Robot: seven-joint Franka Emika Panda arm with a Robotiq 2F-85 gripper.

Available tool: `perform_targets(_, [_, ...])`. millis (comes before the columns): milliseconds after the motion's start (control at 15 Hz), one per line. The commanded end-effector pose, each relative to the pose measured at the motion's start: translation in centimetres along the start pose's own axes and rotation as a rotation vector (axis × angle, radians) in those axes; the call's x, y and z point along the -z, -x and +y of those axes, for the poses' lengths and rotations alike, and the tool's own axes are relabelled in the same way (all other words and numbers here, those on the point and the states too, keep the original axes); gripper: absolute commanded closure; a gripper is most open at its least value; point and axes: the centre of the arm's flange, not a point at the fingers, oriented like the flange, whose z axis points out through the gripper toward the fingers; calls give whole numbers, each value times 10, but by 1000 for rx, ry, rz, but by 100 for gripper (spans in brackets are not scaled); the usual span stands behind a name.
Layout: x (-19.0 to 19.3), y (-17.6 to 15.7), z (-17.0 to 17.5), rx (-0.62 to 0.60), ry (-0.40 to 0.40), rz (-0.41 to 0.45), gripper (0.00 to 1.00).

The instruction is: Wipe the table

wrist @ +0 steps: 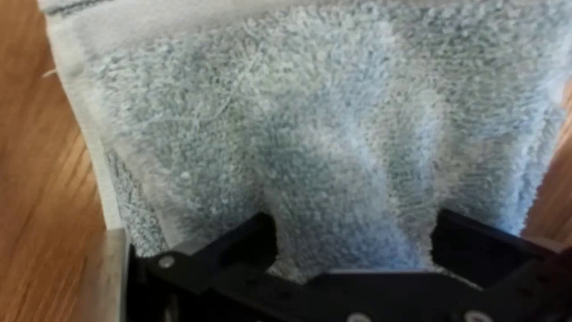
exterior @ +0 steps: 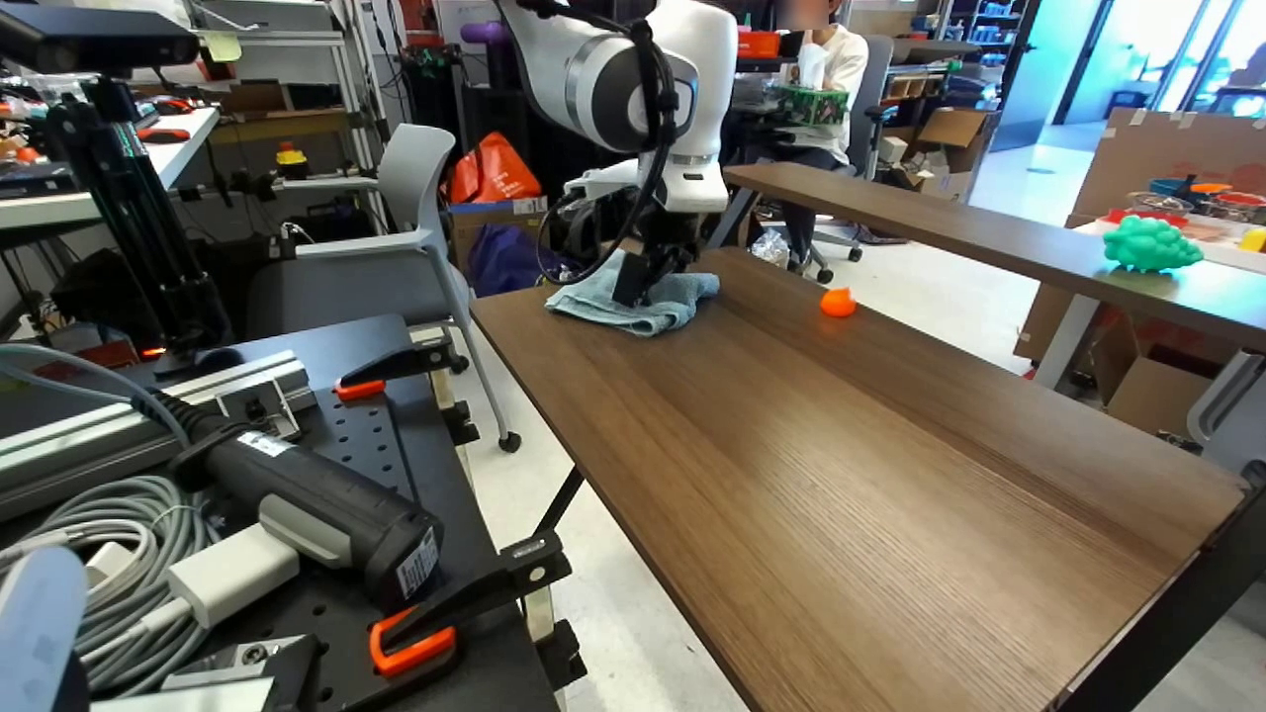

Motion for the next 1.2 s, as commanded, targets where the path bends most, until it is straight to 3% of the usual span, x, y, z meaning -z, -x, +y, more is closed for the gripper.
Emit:
perform_targets(0, [-1, -1, -4, -10, -1, 16, 0])
perform_targets(400, [-4, -12, -12, -55, 22, 38, 0])
perform_targets(933, [-24, -134, 12, -439, 150, 74, 0])
perform_targets(1133, [-23, -161, 24, -549, 192, 95, 0])
